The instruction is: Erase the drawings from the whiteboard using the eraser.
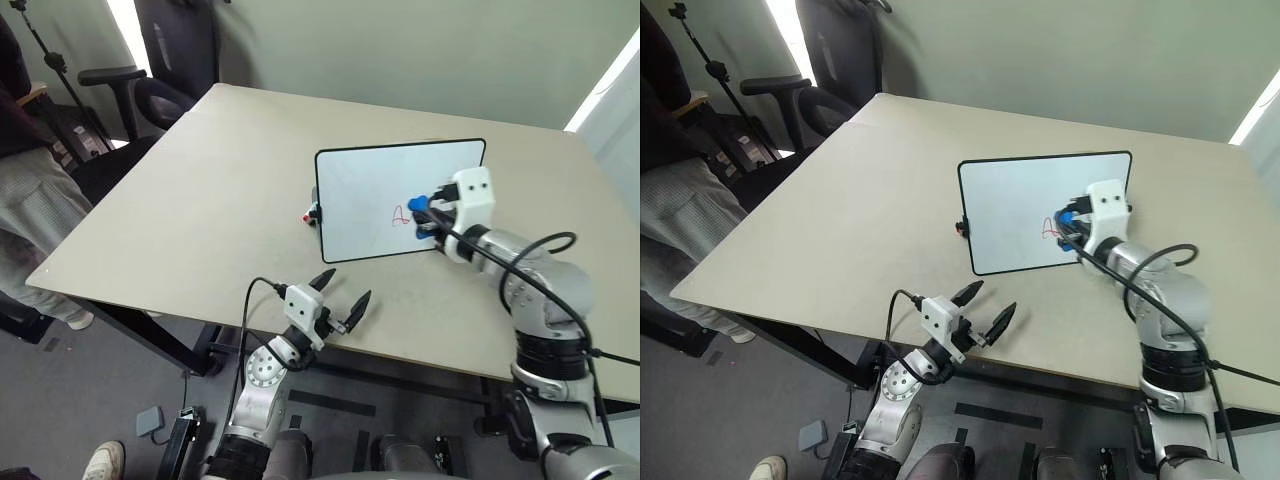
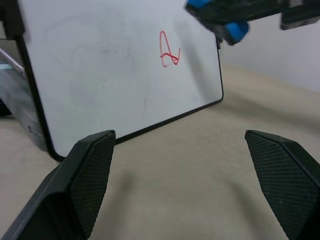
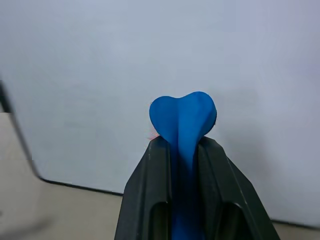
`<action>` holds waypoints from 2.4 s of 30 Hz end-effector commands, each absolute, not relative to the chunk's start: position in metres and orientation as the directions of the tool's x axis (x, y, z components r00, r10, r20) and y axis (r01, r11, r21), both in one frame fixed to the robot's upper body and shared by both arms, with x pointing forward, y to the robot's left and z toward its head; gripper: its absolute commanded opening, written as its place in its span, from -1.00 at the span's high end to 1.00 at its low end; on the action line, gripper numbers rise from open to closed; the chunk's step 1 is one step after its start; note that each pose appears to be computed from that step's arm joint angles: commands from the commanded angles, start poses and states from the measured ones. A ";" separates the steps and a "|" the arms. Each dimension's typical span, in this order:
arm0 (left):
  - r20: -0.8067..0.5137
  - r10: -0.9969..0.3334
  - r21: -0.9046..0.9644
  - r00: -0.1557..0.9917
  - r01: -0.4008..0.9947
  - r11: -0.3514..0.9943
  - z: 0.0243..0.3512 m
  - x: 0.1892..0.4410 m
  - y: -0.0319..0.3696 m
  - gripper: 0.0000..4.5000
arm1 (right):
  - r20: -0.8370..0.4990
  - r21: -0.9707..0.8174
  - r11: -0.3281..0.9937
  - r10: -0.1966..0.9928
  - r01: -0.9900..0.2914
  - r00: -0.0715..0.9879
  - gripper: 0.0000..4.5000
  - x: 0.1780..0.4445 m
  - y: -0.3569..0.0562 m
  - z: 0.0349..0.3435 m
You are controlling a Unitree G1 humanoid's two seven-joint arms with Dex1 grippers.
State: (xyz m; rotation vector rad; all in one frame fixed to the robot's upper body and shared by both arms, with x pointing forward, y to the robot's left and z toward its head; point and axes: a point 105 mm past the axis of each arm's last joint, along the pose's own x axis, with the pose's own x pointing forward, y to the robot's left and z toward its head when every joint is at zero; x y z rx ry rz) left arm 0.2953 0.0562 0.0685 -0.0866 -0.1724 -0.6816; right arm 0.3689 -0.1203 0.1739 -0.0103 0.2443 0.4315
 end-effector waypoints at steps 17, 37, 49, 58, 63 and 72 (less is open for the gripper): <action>0.220 -0.615 -0.006 0.757 0.631 0.775 0.077 0.295 0.055 -1.00 | -0.178 0.002 0.918 0.391 -0.397 0.903 0.84 0.398 -0.110 0.180; 0.231 -0.600 0.000 0.766 0.617 0.787 0.080 0.295 0.059 -1.00 | -0.355 0.034 0.928 0.358 -0.371 0.864 0.84 0.398 -0.113 0.108; 0.227 -0.604 -0.005 0.764 0.621 0.784 0.080 0.295 0.060 -1.00 | -0.171 -0.009 0.922 0.379 -0.386 0.909 0.84 0.412 -0.107 0.185; 0.225 -0.600 -0.008 0.768 0.617 0.787 0.079 0.296 0.060 -1.00 | -0.167 -0.009 0.921 0.383 -0.389 0.909 0.84 0.415 -0.103 0.190; 0.228 -0.594 -0.006 0.771 0.611 0.791 0.079 0.295 0.061 -1.00 | -0.263 0.006 0.924 0.369 -0.381 0.891 0.84 0.411 -0.105 0.155; 0.232 -0.587 0.000 0.775 0.604 0.797 0.082 0.295 0.065 -1.00 | -0.331 0.023 0.930 0.354 -0.367 0.875 0.84 0.403 -0.106 0.132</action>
